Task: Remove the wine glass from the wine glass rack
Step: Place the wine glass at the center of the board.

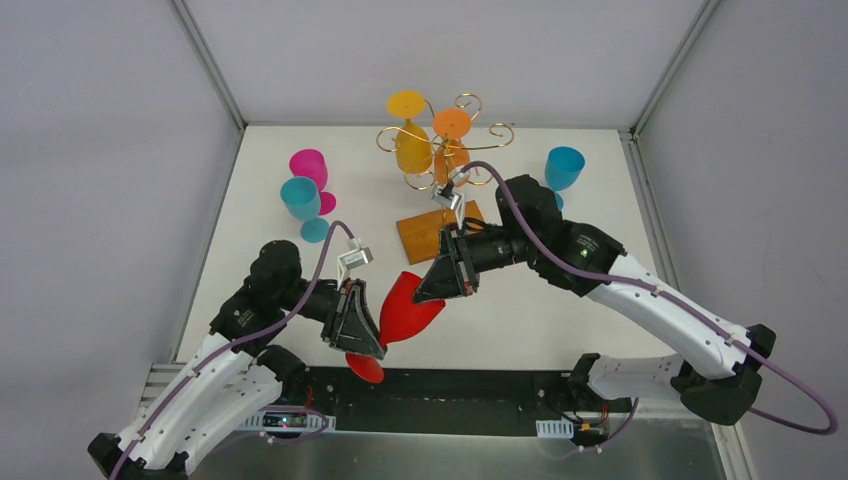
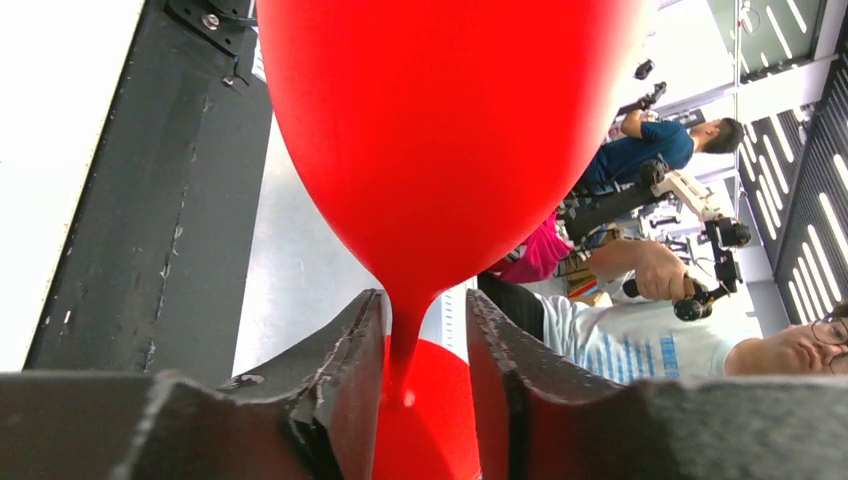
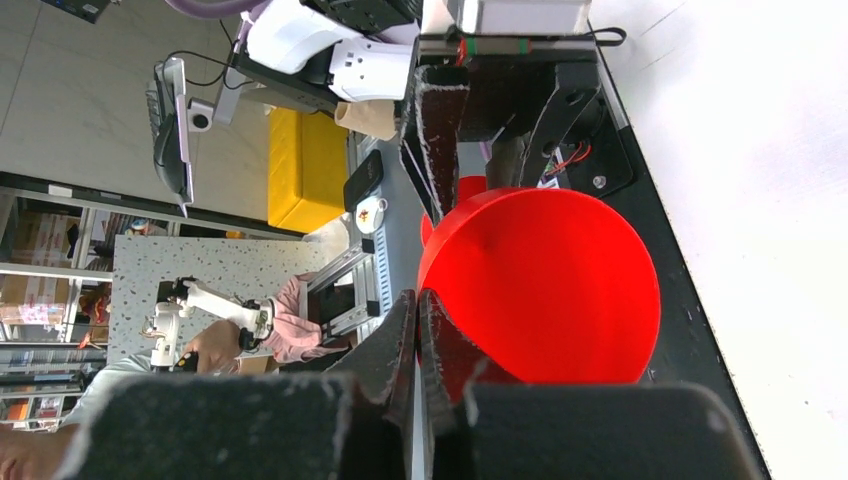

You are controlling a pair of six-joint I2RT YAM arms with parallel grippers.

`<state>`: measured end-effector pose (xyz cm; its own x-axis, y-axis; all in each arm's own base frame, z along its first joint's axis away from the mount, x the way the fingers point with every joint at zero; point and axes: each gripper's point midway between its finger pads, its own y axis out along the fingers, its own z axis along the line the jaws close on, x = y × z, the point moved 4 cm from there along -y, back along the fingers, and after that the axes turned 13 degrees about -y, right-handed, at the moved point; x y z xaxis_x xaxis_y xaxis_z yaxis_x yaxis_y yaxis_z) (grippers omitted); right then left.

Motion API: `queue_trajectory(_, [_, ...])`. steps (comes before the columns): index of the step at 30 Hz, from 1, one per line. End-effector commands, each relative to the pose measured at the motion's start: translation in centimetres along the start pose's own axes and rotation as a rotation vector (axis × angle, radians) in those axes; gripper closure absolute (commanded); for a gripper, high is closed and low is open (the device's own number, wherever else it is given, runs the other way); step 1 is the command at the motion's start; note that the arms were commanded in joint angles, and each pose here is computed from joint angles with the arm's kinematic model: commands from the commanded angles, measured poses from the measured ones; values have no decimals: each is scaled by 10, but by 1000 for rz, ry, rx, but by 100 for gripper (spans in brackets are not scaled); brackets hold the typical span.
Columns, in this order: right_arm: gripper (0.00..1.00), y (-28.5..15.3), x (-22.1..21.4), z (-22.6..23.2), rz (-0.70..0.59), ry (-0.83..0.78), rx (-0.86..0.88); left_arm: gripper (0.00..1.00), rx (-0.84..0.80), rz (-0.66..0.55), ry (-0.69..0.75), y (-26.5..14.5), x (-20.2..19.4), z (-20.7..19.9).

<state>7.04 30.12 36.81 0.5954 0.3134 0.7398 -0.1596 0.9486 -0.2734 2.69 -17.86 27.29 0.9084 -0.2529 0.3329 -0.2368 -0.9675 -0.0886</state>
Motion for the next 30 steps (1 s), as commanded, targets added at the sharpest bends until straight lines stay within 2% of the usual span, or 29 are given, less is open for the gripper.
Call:
queue_trajectory(1, [100, -10, 2, 15, -40, -38, 57, 60, -9, -18, 82, 0, 8, -12])
queue_trajectory(3, [100, -13, -1, 12, -45, -35, 36, 53, -4, -27, 90, 0, 10, -12])
queue_trajectory(7, [100, -22, -12, 6, -34, -33, -10, 45, 9, -39, 91, 1, 13, -10])
queue_trajectory(14, [100, -49, -38, -15, -37, -37, -211, 45, 56, -81, 91, 3, 23, -3])
queue_trajectory(25, [100, -117, -50, -103, -158, -5, -926, 44, 210, -178, 59, 5, 44, 26])
queue_trajectory(30, [100, -144, -39, -133, -190, 35, -1147, 44, 257, -213, 66, 2, 47, 32])
